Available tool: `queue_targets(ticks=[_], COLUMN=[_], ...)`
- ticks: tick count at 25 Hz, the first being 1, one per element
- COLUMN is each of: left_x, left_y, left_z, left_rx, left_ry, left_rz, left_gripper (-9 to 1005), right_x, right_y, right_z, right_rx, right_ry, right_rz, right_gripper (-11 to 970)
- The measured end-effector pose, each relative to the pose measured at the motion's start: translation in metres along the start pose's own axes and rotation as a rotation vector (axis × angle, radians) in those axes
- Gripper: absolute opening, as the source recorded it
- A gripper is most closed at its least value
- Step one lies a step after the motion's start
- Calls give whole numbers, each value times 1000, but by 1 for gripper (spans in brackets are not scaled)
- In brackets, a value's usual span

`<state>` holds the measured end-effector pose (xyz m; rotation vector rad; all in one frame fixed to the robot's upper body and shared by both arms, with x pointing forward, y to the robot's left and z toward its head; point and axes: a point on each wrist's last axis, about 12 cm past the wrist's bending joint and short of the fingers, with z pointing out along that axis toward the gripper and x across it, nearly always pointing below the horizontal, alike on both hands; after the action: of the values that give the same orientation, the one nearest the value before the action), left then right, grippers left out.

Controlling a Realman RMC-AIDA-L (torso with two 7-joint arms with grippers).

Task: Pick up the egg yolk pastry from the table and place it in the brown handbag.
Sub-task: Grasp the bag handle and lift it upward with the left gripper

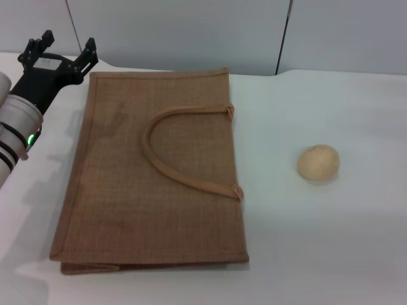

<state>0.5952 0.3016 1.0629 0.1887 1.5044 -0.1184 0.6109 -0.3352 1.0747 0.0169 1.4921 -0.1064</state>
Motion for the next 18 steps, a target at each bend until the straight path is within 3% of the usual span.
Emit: queue_targets(ticks=[18], left_x=[-1], left_y=[-1], left_z=[2], left_rx=[3], left_ry=[-3], left_rz=[-8], left_gripper=[879], right_x=[1], right_y=[1], right_z=[7], right_rx=[2], right_ry=[42], right_rz=[-11], right_gripper=[861])
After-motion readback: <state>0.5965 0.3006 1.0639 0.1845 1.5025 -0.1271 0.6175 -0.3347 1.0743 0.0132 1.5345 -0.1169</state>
